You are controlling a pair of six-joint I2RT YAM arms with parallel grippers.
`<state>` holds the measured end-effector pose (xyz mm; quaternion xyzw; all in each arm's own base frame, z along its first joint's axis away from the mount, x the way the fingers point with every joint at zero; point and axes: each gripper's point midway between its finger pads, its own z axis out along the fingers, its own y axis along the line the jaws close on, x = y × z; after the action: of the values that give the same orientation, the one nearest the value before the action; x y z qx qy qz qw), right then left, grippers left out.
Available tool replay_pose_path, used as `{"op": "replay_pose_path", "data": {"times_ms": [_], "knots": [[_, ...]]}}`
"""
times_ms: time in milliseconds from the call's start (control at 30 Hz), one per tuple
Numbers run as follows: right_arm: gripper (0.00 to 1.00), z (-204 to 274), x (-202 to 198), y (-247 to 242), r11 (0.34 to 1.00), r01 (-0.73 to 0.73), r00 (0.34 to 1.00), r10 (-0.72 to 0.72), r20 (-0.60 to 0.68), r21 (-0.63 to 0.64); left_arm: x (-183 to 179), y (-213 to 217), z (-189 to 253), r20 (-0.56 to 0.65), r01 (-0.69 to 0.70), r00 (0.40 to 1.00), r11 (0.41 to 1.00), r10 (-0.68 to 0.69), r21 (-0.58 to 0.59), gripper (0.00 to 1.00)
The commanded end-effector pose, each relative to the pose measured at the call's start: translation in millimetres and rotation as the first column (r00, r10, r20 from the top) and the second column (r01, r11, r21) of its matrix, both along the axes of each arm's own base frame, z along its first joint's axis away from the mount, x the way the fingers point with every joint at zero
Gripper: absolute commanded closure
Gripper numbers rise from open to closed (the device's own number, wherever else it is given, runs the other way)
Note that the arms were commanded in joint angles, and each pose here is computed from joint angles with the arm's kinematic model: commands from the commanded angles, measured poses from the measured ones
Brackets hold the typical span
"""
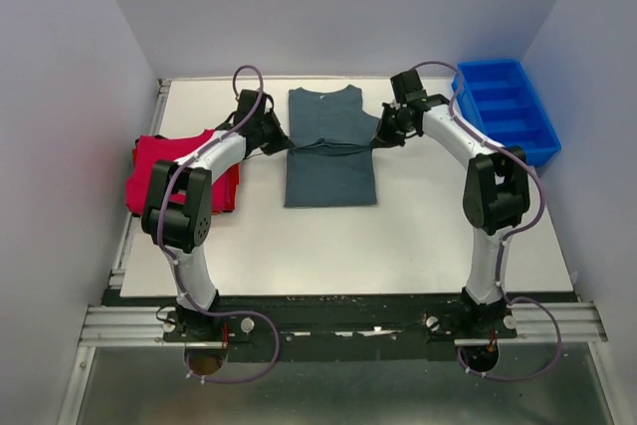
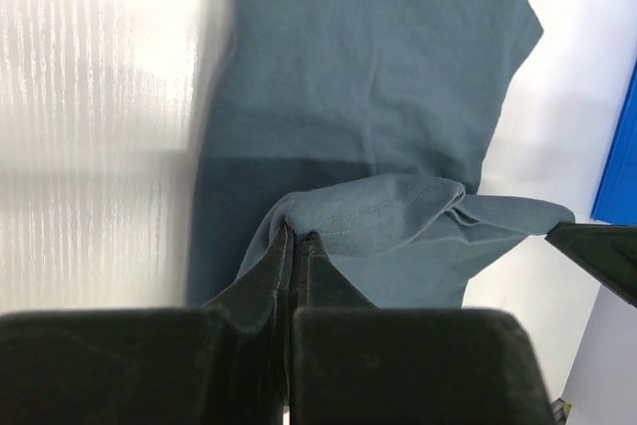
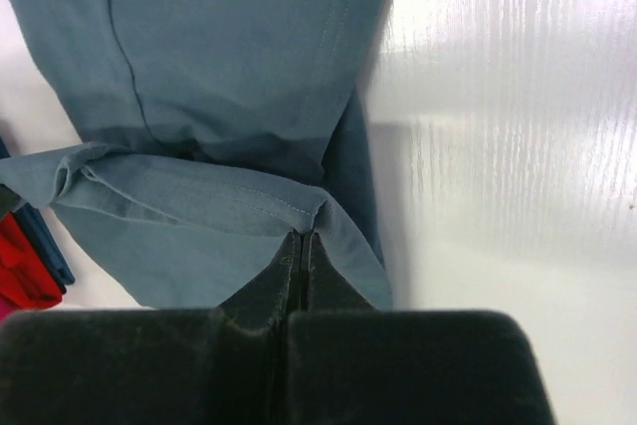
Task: Fold and stack the t-shirts
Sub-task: Fold the folded rectangular tshirt in 1/3 of the way
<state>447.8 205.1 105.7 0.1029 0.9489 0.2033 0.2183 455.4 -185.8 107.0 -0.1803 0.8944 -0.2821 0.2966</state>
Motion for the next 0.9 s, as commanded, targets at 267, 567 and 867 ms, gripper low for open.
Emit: {"op": "replay_pose_path", "data": {"times_ms": [267, 567, 867], "knots": [[0.99, -19.8, 2.8, 6.8, 0.999, -0.025, 0.997, 0.027, -0.069, 0.026, 6.6, 7.0, -21.6, -0.036, -0.014, 0.999, 1.0, 0.015, 0.015, 1.0], [0.4, -16.1, -4.9, 0.1, 1.0, -0.02, 0.998, 0.02, -0.064, 0.008, 5.0, 8.2, -11.4, 0.004, -0.004, 1.0, 1.0, 0.004, 0.001, 0.27], [0.53, -45.2, -100.1, -12.7, 0.994, -0.097, 0.991, 0.101, -0.088, 0.054, -91.0, 21.4, -26.1, -0.012, 0.022, 1.0, 0.999, -0.022, 0.03, 0.38]]}}
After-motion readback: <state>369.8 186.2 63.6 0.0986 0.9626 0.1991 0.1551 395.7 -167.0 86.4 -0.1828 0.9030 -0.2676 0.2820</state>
